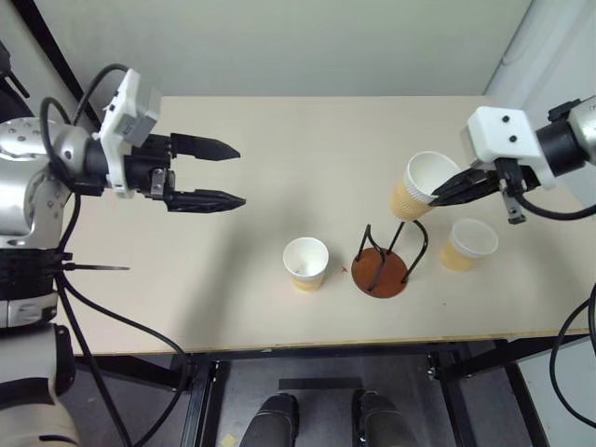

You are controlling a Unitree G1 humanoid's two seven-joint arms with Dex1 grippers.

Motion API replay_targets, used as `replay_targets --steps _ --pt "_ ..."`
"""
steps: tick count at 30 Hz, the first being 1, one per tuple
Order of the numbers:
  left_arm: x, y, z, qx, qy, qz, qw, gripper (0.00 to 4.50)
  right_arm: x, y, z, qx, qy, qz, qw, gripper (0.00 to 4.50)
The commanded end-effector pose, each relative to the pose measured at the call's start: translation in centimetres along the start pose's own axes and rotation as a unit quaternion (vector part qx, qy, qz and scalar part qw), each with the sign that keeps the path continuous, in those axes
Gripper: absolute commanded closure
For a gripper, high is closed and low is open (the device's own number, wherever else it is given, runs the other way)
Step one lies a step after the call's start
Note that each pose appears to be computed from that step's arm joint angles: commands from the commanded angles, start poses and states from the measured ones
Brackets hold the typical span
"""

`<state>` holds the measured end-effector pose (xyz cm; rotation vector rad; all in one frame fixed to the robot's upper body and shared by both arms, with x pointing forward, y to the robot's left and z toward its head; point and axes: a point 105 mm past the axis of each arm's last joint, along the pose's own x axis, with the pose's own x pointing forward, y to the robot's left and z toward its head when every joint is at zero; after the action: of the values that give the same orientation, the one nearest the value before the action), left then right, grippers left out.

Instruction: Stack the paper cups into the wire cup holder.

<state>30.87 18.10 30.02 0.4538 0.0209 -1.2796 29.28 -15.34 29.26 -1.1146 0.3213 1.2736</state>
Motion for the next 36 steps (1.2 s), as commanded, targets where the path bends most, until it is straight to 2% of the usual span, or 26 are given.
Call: replay_targets --steps 1,7,17,20,25,29,32,36 --pt "-0.3 0.1 1.2 0.026 -0.004 0.001 1.000 0.00 -0.1 0.4 0.4 -0.014 -0.002 -0.003 1.000 4.47" --pt "-0.5 0.2 1.1 0.027 -0.001 0.002 1.000 0.00 -0.2 0.4 0.8 -0.020 -0.007 -0.003 1.000 4.47" --pt "-0.6 0.1 1.2 0.027 -0.001 0.006 1.000 0.00 2.0 1.9 0.3 -0.031 -0.002 0.032 0.999 4.47" --pt "-0.6 0.2 1.2 0.027 -0.002 0.007 1.000 0.00 2.6 2.1 0.8 -0.031 -0.017 0.034 0.999 3.93" --pt "-0.5 0.2 1.2 0.026 -0.003 0.006 1.000 0.00 2.8 1.7 1.8 -0.012 -0.050 0.014 0.999 2.24" --pt "-0.3 0.2 1.1 0.026 -0.005 0.004 1.000 0.00 1.9 0.5 1.5 0.001 -0.053 -0.031 0.998 0.89" --pt "-0.2 0.1 1.2 0.027 -0.008 0.000 1.000 0.00 0.4 0.6 -0.5 0.030 -0.017 -0.049 0.998 0.89" --pt "0.1 0.1 1.0 0.024 -0.011 -0.004 1.000 0.00 -0.9 2.5 -5.5 0.086 0.063 -0.045 0.993 0.89"
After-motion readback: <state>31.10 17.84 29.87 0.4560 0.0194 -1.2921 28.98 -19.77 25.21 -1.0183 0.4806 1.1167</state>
